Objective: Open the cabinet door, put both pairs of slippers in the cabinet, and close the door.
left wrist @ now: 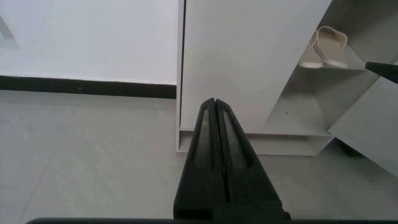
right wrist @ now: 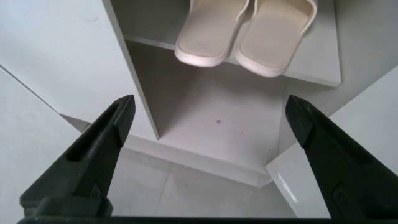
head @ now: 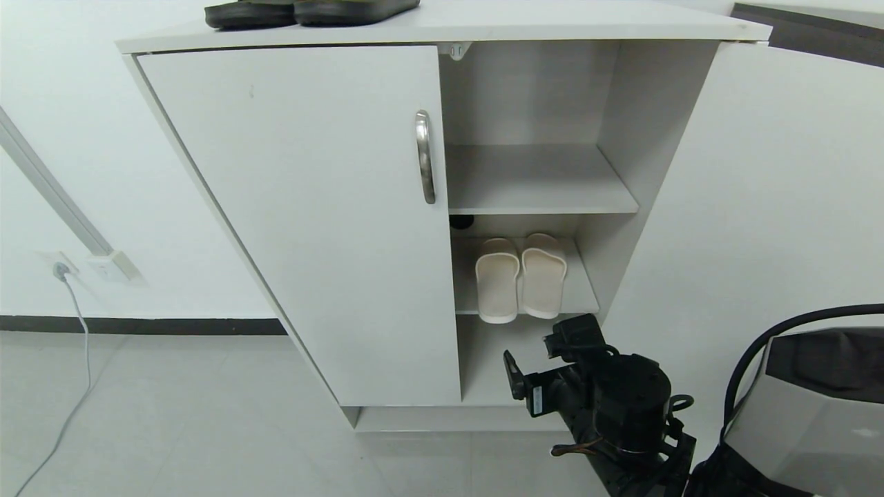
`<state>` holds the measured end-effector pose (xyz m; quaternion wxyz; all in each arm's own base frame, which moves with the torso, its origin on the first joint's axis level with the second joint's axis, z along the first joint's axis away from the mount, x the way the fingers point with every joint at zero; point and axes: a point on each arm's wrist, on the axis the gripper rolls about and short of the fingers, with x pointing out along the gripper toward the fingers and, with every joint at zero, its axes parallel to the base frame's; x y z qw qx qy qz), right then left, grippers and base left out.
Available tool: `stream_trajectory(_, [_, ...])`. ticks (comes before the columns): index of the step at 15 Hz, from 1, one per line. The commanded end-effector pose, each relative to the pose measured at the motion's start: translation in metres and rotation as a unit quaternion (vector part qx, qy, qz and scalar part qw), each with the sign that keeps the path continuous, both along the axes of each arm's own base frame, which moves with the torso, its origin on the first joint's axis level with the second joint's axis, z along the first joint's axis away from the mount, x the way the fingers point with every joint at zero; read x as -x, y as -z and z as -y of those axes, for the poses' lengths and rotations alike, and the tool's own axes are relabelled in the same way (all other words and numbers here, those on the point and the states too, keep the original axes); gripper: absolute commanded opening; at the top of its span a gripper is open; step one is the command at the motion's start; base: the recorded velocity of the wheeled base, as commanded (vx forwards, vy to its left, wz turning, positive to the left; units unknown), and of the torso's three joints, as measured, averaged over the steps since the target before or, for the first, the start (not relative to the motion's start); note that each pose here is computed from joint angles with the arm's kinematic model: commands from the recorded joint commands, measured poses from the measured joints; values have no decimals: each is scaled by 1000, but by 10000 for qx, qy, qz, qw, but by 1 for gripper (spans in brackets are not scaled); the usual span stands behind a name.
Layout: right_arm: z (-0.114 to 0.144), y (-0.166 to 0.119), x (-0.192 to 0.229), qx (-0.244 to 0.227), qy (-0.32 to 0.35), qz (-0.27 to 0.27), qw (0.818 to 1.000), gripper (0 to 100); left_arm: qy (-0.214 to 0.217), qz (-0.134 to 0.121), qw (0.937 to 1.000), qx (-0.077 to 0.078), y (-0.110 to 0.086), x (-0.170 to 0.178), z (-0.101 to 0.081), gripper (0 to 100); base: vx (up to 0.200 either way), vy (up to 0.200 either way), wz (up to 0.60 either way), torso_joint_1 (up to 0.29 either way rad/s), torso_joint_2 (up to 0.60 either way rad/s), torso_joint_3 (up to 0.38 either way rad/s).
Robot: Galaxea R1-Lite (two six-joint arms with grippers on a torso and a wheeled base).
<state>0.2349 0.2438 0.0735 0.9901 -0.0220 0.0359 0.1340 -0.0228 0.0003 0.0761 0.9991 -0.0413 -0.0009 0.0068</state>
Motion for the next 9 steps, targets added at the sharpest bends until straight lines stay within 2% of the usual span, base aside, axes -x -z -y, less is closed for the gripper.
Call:
stream_trajectory(1, [0, 1, 0, 14, -2, -11, 10000, 100, -1, 1, 10000, 1, 0, 0, 0, 0, 0, 0, 0, 2, 2, 149])
stream_trajectory(9, [0, 2, 0, 19, -2, -16, 10000, 100, 7, 1, 10000, 1, 0, 0, 0, 0, 0, 0, 0, 3, 2, 193])
